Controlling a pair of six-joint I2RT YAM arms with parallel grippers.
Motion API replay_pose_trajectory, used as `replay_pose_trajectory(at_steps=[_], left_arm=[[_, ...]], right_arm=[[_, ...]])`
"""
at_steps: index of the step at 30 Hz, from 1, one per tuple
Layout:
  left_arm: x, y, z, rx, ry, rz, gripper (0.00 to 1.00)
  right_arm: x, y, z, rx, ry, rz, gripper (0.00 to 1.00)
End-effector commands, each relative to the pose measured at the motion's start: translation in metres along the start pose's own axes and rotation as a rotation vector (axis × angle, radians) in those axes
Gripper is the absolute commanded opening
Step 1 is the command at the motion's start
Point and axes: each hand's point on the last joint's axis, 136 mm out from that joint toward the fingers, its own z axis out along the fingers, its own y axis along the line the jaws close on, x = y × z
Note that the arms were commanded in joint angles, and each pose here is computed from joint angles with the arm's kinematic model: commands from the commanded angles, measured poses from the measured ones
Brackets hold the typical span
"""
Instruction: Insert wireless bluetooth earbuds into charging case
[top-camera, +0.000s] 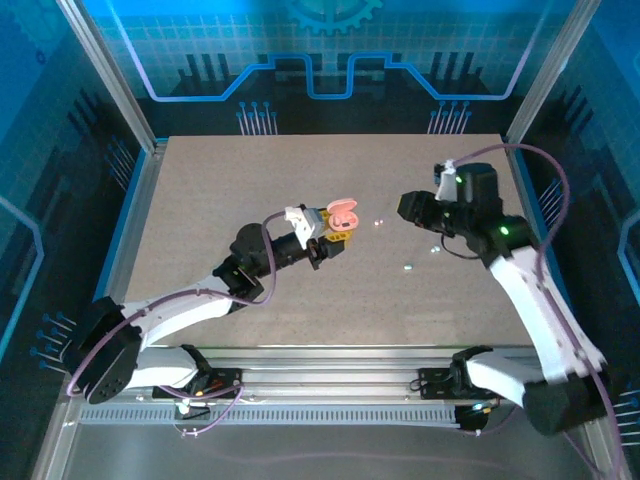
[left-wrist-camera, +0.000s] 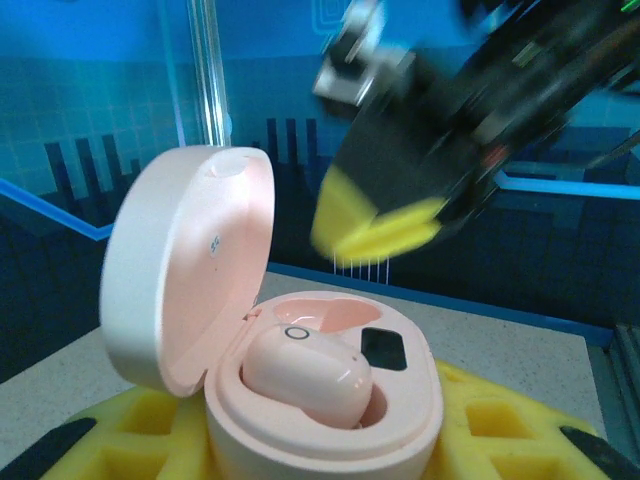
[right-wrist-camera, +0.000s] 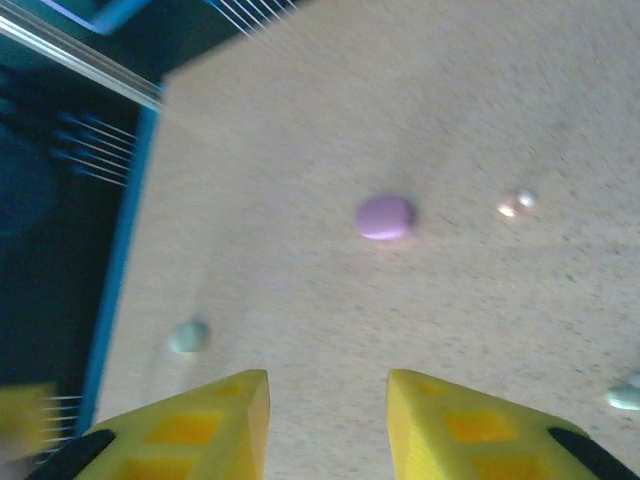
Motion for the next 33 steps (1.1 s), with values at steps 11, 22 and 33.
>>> replay_pose_trajectory(at_steps=[11,22,33], left_arm=[[-0.018,0.000,-0.012,-0.021,-0.034,0.043,0.34],[-0.018,0.002,-0.012,-0.030,-0.029,0.047,0.34],[-0.018,0.001,-0.011,-0.022,-0.031,0.040,0.34]], right_arm=[[0.012,-0.095,0.158,0.272,0.392,-0.060,0.38],[0.014,-0.129,0.216,0.464,0.518,-0.074,0.43],[0.023,-0.140,0.247,0.531,0.625,-0.234,0.39]])
